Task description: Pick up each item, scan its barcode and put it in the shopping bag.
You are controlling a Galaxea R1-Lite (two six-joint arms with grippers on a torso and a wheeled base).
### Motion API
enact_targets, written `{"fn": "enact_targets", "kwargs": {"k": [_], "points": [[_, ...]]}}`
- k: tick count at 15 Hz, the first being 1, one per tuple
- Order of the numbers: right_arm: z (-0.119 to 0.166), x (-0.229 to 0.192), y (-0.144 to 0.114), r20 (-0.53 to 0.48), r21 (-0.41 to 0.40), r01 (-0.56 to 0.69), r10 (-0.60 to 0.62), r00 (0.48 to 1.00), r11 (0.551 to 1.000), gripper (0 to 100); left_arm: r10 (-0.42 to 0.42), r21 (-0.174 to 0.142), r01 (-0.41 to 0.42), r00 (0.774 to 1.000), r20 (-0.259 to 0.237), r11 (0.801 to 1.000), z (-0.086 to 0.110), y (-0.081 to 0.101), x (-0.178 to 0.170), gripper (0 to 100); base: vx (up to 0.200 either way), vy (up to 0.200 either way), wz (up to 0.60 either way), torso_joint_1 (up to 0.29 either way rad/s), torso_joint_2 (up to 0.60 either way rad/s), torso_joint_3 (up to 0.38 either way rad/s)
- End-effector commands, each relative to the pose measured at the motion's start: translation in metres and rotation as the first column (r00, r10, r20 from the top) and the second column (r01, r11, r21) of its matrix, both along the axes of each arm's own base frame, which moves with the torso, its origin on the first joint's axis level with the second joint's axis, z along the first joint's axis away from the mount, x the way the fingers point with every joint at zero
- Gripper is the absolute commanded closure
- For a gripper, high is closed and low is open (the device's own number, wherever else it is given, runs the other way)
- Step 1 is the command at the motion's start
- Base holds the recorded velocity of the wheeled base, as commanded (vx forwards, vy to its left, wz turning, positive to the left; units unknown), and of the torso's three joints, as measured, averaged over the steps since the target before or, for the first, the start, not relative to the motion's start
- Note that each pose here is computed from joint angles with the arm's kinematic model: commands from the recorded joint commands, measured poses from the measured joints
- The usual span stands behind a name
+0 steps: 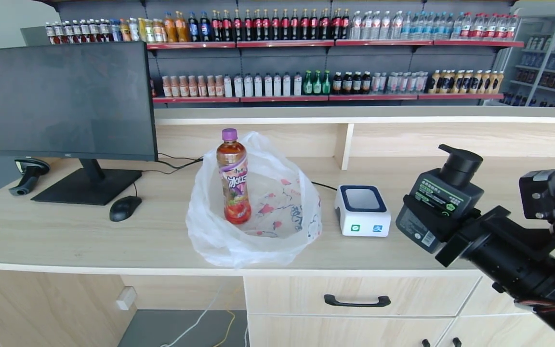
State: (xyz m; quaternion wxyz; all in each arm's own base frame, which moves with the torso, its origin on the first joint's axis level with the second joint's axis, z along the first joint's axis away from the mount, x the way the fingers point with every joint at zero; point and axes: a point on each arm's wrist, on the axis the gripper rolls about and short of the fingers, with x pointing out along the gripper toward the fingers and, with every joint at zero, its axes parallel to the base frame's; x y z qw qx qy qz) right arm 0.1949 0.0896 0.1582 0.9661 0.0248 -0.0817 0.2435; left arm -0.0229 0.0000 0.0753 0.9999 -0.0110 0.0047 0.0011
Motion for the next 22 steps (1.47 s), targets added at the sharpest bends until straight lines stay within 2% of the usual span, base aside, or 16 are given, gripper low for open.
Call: {"fn": "enact_targets", "kwargs": {"k": [1, 10, 16, 20, 22], "points": [[0.0, -0.001, 0.0, 0.001, 0.0, -0.002, 0.002, 1.0, 1.0, 100, 0.001, -0.001, -0.001, 1.0, -0.001, 1.0, 0.0, 0.0, 0.0, 0, 0.0, 0.2, 0.0, 0.027, 0.01, -0.002], [0.004, -0.004, -0.002, 0.02, 0.002, -0.001, 0.001, 1.0, 1.0, 100, 0.001, -0.001, -0.001, 1.0, 0.0, 1.0, 0.0, 0.0, 0.0, 0, 0.0, 0.2, 0.0, 0.006, 0.0, 0.003], [0.004, -0.01, -0.004, 0.022, 0.003, -0.001, 0.001, 1.0, 1.0, 100, 0.001, 0.002, -0.001, 1.0, -0.001, 1.0, 0.0, 0.0, 0.0, 0, 0.0, 0.0, 0.0, 0.0, 0.0, 0.0], [0.004, -0.01, -0.004, 0.02, 0.002, -0.001, 0.001, 1.0, 1.0, 100, 0.001, 0.002, -0.001, 1.0, 0.0, 1.0, 0.0, 0.0, 0.0, 0, 0.2, 0.0, 0.0, 0.005, 0.01, 0.002], [0.004, -0.01, -0.004, 0.022, 0.003, -0.001, 0.001, 1.0, 1.0, 100, 0.001, 0.002, -0.001, 1.0, -0.001, 1.0, 0.0, 0.0, 0.0, 0, 0.0, 0.0, 0.0, 0.0, 0.0, 0.0]]}}
